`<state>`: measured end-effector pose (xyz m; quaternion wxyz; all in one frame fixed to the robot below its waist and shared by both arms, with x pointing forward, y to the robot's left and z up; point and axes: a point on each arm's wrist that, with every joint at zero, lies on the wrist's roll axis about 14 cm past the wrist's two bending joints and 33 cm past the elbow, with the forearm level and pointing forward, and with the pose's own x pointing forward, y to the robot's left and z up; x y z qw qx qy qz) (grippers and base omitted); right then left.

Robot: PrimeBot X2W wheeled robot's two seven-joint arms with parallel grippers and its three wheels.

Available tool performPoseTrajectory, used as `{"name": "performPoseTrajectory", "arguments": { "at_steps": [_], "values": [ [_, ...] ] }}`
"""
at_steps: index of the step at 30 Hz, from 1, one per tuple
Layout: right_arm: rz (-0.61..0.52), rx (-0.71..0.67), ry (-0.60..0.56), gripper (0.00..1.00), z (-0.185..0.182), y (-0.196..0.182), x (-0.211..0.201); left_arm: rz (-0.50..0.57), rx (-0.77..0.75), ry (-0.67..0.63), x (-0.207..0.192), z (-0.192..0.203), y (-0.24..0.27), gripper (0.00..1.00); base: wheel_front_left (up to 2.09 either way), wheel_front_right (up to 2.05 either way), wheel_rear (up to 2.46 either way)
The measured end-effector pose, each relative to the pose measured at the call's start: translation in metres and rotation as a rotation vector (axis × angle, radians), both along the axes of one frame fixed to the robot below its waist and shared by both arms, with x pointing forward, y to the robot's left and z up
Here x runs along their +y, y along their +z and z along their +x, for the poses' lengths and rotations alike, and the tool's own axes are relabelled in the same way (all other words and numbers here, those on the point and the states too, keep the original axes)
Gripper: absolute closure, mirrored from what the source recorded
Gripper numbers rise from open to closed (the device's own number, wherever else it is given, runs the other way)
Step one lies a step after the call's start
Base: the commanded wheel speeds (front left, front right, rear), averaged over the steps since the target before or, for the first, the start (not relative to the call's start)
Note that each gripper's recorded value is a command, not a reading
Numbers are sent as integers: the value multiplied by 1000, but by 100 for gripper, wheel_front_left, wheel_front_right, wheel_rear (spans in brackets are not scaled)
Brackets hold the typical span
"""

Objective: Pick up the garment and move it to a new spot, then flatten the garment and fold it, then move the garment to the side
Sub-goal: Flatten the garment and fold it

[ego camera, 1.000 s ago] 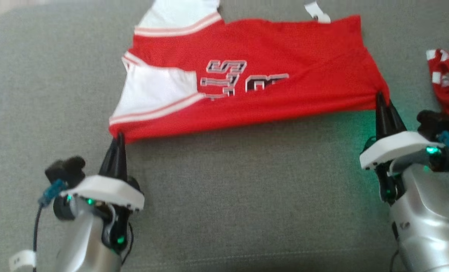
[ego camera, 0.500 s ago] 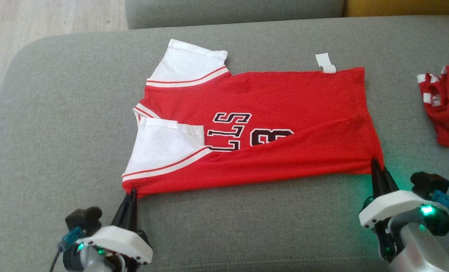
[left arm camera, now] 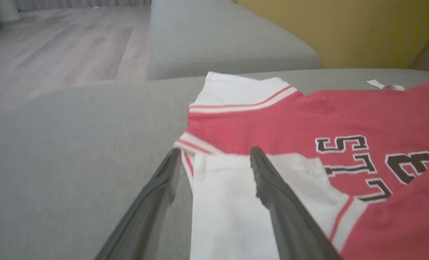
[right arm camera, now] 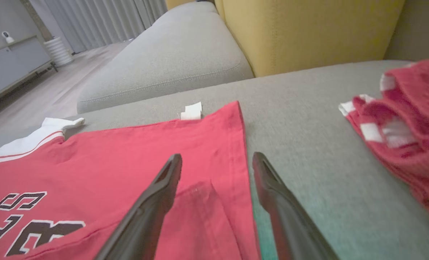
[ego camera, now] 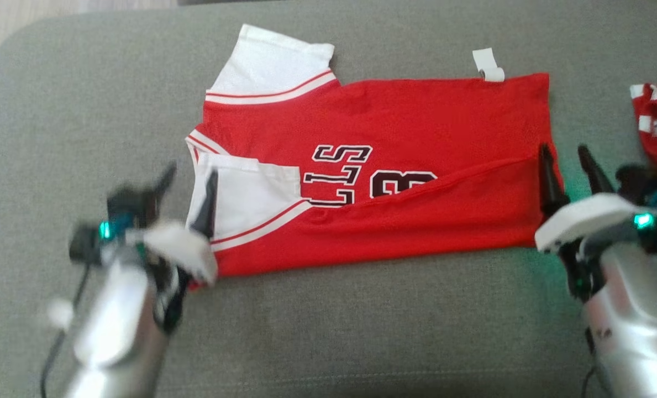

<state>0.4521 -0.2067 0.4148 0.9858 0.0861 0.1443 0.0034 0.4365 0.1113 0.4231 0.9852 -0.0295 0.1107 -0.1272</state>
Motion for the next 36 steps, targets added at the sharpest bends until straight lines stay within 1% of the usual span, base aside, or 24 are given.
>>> {"name": "performPoseTrajectory", "arguments": {
  "at_steps": [5,7,10,13,16,21,28,29,30,31,32,36],
  "values": [
    [-65,32,50,0,29,4,1,122,-36,-114,-10,58,30,0,0,0,0],
    [-95,60,65,0,47,4,0,156,-46,-168,-24,84,42,0,0,0,0],
    [-137,81,66,0,66,4,-9,204,-39,-223,-38,103,42,0,0,0,0],
    [-166,111,64,0,82,-1,-16,254,-13,-297,-54,115,33,0,0,0,0],
    [-192,150,64,0,91,-12,-22,271,-1,-340,-62,127,27,0,0,0,0],
    [-224,214,67,0,100,-31,-28,304,14,-365,-60,146,19,0,0,0,0],
    [-225,243,71,0,110,-43,-25,316,37,-368,-53,155,7,0,0,0,0],
    [-225,249,73,7,110,-45,-25,319,40,-366,-51,157,6,0,0,0,0],
    [-227,257,77,36,110,-48,-24,324,45,-366,-49,157,3,0,0,0,0],
    [-229,261,81,71,110,-49,-23,324,48,-364,-48,158,2,0,0,0,0],
    [-233,258,85,100,111,-50,-22,322,51,-362,-47,159,1,0,0,0,0],
    [-244,242,101,100,117,-50,-18,341,22,-381,-48,167,2,0,0,0,0]
  ]
}}
